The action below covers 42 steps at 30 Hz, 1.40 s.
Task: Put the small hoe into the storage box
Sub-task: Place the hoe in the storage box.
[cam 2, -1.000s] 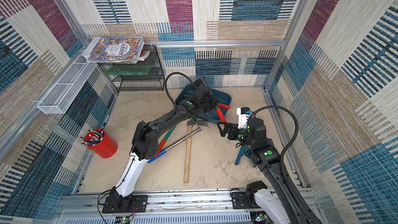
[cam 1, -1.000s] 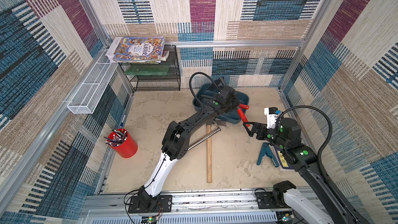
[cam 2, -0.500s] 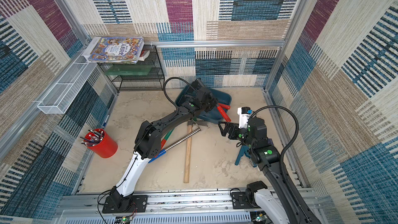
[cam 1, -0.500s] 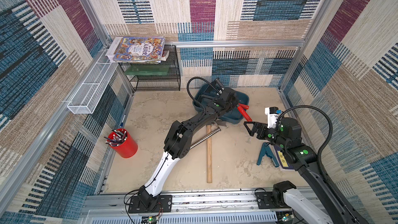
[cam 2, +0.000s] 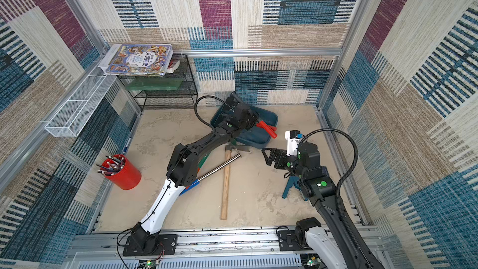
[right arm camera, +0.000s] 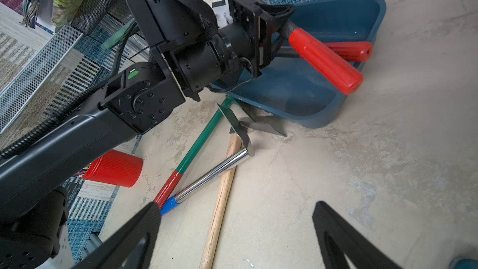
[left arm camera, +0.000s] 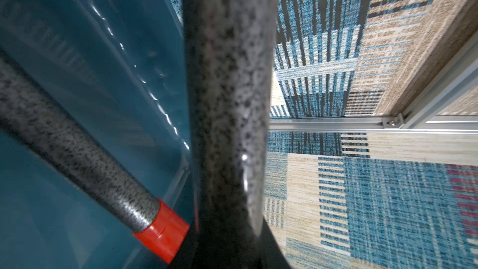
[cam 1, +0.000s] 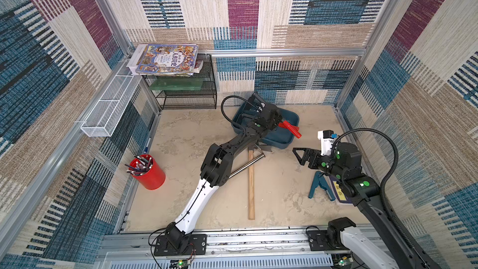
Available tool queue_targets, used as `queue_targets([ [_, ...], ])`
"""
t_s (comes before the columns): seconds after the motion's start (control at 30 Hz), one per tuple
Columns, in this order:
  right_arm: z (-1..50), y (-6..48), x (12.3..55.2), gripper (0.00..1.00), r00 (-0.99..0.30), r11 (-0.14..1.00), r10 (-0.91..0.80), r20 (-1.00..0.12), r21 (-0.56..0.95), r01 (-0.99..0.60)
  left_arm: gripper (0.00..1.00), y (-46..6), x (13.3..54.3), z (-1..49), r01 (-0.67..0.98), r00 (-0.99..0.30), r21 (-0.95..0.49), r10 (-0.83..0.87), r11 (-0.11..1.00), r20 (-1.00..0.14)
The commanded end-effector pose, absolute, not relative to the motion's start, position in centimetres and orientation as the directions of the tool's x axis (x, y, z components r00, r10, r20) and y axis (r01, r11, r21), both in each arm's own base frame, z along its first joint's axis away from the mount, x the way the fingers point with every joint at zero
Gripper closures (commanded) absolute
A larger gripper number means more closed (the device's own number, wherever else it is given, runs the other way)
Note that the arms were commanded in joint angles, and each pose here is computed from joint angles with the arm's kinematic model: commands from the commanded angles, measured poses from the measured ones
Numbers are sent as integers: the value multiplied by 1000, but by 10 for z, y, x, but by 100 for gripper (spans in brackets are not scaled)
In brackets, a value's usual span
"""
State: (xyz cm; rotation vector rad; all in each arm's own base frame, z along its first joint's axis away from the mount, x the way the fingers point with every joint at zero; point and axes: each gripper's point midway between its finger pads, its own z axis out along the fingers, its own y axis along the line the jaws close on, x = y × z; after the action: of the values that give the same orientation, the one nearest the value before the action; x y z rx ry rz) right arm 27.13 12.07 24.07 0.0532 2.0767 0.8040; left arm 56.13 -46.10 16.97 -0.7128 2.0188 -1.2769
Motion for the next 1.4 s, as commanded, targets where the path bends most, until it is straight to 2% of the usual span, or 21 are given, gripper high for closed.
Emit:
queue_targets([
  [0.0, 244, 122, 272, 4, -596, 782, 327, -733, 564, -266, 100, -467, 573, 199, -30, -629, -964, -754, 266, -188],
  [0.67, 236, 123, 269, 4, -613, 778, 321, -722, 570, -264, 100, -459, 599, 180, -19, -568, -983, -811, 181, -139],
  [1.07, 231, 123, 264, 4, -620, 774, 325, -715, 577, -260, 100, -454, 611, 169, -33, -520, -997, -853, 68, -41],
  [1.37, 229, 123, 264, 4, -620, 770, 330, -712, 583, -259, 97, -449, 614, 168, -67, -501, -993, -864, 96, -50],
])
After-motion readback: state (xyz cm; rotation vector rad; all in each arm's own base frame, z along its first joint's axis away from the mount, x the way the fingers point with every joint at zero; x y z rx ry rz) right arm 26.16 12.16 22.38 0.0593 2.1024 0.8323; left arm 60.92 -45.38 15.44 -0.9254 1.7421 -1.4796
